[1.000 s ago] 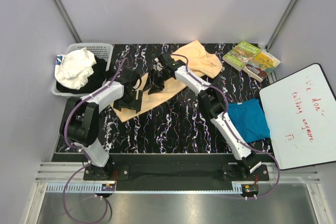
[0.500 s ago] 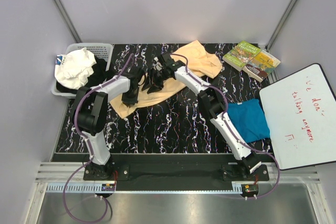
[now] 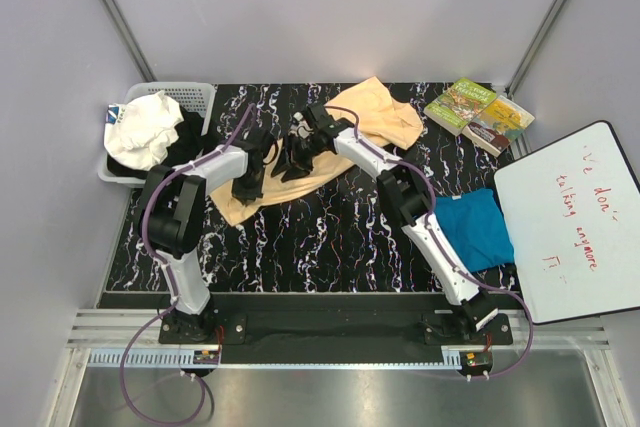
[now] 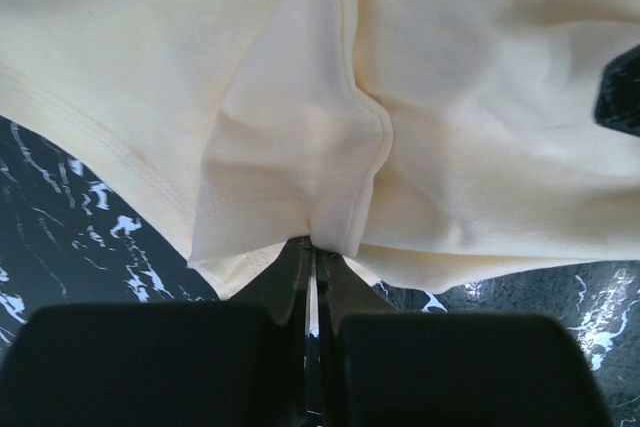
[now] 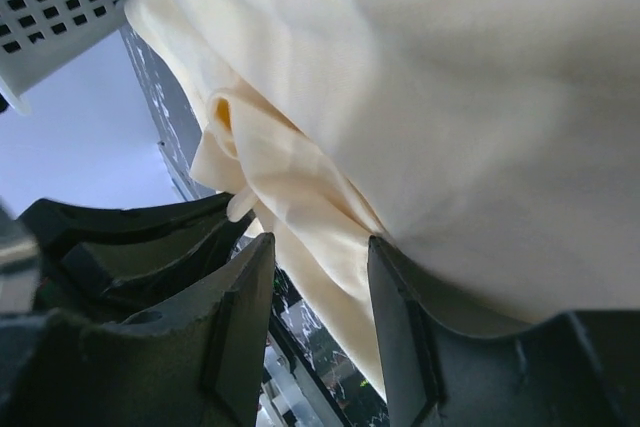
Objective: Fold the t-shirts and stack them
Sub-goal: Rotate the tshirt 90 degrees
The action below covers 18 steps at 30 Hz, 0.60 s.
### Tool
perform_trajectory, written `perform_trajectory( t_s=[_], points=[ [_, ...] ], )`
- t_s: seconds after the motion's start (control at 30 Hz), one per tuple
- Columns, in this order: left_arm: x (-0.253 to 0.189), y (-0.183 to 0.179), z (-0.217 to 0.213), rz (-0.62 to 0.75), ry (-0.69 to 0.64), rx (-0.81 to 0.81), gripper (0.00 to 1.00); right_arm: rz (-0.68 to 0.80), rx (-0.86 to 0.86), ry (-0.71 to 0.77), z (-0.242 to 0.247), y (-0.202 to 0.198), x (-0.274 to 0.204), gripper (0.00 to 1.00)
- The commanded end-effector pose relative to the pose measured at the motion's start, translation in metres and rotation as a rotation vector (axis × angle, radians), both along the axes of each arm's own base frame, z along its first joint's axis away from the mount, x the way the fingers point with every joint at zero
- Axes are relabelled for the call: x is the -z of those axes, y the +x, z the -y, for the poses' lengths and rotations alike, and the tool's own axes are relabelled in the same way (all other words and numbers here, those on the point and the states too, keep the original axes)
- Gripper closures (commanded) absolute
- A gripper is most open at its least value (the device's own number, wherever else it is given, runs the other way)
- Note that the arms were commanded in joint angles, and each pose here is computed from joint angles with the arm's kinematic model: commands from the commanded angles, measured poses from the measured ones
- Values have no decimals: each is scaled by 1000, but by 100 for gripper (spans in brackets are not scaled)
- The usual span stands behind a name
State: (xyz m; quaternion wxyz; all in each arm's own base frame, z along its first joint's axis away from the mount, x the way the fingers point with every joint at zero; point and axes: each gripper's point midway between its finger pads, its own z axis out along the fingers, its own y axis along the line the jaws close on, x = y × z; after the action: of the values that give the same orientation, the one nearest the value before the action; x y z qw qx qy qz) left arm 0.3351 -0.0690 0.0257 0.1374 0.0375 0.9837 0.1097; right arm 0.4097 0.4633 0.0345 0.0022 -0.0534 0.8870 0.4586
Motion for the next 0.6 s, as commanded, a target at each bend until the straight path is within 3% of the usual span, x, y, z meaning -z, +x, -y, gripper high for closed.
perform_trajectory(
  t_s=[0.0, 0.13, 0.27, 0.5, 0.57],
  points=[
    [14, -18, 5, -56, -45, 11, 100, 129, -29, -30, 9, -3, -43, 49],
    [27, -34, 13, -122, -100, 28, 100, 303, 9, -113, 35, 16, -84, 44],
    [25, -44, 27, -150, -184, 54, 100, 418, 163, -317, 98, 45, -111, 40],
    [16, -61, 44, -192, -269, 101, 100, 314, 412, -622, 245, 81, -65, 43],
    [15, -68, 48, -209, -280, 114, 100, 277, 432, -676, 270, 85, -45, 56]
  ],
)
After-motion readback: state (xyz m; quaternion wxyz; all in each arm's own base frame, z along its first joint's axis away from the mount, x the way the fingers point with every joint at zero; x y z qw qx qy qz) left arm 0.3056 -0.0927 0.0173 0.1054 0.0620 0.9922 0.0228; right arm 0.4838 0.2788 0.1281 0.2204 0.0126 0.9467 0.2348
